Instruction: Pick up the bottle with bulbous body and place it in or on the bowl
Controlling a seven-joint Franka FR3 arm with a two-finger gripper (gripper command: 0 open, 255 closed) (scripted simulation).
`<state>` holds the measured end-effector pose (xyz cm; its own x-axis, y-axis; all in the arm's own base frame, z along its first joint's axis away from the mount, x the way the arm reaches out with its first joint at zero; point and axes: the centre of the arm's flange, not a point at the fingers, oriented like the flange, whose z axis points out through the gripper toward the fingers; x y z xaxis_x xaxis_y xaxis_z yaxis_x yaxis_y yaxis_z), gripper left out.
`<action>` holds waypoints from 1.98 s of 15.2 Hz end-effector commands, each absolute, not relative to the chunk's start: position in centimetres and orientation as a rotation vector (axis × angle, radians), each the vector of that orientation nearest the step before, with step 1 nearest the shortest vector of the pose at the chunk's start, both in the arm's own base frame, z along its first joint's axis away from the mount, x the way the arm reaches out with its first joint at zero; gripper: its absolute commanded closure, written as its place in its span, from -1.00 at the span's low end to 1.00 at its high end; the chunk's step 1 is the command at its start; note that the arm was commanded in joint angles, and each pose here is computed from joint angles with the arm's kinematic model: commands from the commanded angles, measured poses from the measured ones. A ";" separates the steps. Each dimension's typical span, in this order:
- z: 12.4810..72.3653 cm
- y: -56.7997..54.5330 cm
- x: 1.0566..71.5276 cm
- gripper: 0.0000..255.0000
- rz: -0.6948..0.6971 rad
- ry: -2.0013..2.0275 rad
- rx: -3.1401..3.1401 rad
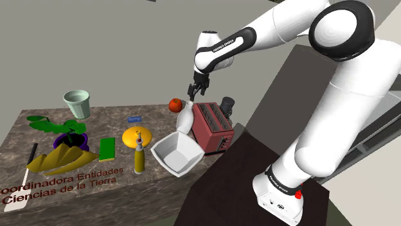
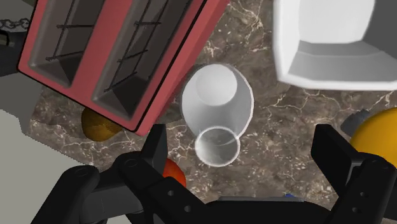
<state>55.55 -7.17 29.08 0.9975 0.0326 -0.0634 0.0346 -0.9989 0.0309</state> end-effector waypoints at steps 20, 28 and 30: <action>18.4 -8.3 61.1 -1.00 -0.108 0.067 3.116; 18.4 -8.3 61.1 1.00 -0.108 0.067 3.116; 18.4 -8.3 61.1 1.00 -0.108 0.067 3.116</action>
<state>61.09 -8.31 18.45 0.9967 0.0426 -0.0690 0.0442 -0.9988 0.0218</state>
